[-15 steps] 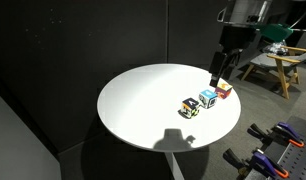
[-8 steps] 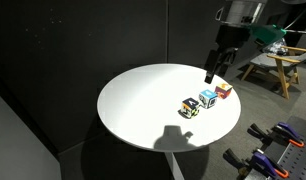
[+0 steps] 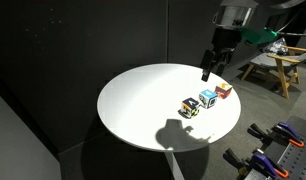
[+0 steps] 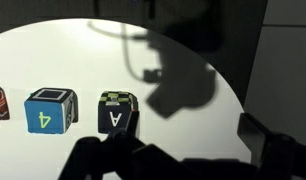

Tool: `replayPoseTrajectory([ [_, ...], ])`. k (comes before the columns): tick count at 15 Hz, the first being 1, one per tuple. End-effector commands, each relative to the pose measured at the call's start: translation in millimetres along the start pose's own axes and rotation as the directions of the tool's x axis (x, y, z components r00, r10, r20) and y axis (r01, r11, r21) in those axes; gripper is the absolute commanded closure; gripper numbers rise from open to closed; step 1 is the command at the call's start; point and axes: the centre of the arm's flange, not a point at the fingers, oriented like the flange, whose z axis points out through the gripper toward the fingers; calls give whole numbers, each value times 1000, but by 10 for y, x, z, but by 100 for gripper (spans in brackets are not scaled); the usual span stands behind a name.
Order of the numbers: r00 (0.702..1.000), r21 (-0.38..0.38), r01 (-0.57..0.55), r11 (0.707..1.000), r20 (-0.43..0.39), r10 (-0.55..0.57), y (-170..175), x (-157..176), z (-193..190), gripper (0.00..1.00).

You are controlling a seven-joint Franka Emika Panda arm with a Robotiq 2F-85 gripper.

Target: Turn the plushy cube on the left in an anticlockwise direction

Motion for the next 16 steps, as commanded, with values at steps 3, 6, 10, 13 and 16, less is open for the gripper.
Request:
replayPoseTrajectory([
  [3,1000,-4,-18,1000,18,18,158,338,91,0],
  [6,999,5,-25,1000,21,25,220,450,176,0],
  [10,1000,6,-21,1000,2,21,283,605,300,0],
  [13,1000,1,-18,1000,-23,18,318,721,416,0],
  [16,999,-18,-15,1000,-50,14,349,817,528,0],
])
